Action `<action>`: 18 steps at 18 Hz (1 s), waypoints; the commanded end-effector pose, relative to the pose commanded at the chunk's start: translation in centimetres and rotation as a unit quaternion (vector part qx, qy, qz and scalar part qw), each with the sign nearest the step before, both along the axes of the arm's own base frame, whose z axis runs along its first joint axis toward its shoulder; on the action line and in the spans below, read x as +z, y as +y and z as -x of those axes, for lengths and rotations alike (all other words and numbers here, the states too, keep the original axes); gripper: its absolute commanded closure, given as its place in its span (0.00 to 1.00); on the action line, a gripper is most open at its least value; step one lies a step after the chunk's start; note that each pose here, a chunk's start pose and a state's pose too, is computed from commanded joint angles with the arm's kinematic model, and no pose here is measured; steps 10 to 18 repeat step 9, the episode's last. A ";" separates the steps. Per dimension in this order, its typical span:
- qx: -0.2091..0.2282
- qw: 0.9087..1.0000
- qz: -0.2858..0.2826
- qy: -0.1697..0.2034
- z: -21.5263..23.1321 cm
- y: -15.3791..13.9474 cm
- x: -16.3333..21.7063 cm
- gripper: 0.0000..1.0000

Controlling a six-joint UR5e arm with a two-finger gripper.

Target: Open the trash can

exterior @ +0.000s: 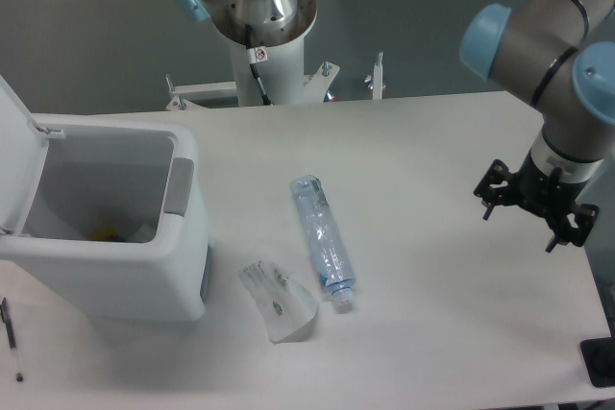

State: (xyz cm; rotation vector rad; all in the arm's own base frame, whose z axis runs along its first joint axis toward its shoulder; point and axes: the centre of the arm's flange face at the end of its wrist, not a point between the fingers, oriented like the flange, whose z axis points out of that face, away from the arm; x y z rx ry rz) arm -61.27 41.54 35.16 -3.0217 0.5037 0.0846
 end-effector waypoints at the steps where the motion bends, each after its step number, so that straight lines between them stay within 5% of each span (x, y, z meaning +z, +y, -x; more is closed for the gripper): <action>1: -0.008 1.000 0.009 0.002 -0.6 0.5 -0.1 0.00; 18: -0.010 1.000 0.018 0.002 -1.7 1.0 -0.5 0.00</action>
